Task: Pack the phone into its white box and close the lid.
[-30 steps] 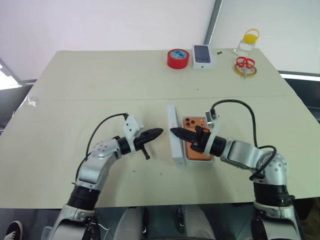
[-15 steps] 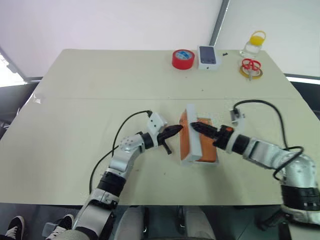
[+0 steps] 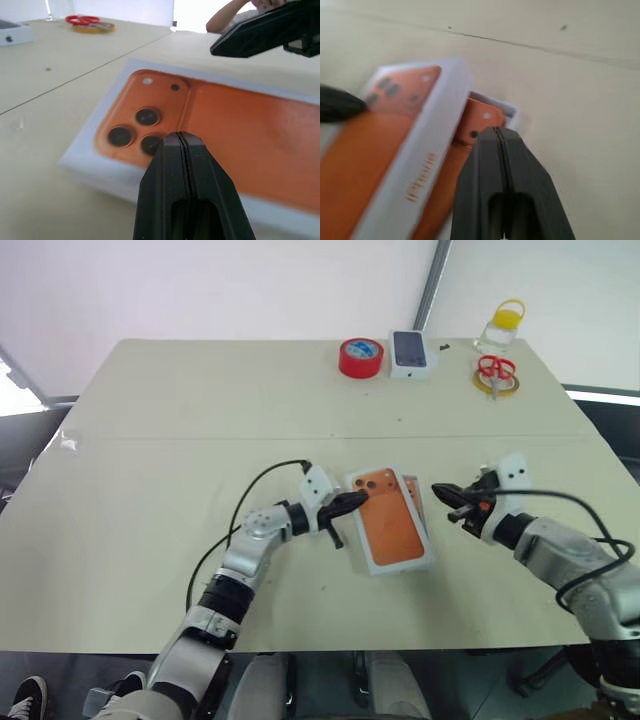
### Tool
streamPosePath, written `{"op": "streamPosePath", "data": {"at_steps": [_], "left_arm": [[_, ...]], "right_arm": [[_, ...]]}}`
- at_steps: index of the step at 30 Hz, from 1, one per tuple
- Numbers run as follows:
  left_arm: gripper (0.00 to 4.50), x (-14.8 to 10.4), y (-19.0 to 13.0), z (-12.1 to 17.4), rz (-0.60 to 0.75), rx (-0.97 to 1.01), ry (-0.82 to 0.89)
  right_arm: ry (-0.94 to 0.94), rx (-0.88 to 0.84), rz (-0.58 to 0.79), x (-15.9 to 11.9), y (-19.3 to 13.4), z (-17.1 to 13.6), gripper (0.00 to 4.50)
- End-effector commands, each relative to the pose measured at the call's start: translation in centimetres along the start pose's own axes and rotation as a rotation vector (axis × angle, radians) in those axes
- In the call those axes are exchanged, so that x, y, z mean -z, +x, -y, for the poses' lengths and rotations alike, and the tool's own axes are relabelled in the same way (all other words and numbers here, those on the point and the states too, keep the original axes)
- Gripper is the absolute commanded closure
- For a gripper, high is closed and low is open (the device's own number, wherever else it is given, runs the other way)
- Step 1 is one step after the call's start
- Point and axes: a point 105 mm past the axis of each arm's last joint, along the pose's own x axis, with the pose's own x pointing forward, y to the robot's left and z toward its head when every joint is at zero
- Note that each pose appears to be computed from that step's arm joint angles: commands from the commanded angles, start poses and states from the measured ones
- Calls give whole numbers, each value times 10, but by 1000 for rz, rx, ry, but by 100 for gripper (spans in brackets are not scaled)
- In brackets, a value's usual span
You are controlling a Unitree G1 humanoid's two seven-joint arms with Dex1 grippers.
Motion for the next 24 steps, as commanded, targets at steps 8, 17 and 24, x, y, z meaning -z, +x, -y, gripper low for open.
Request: {"op": "streamPosePath", "data": {"at_steps": [8,17,24], "left_arm": [[450,17,-13,3,-126,11,49],[450,10,12,2,-62,-16,43],[450,3,32,3,-28,-7,32]], "right_arm": [[-319,-87,58,-5,1,-28,447],[-361,-69,42,-7,0,-26,447],[-373,-33,16,-2,-1,-19,447]]}}
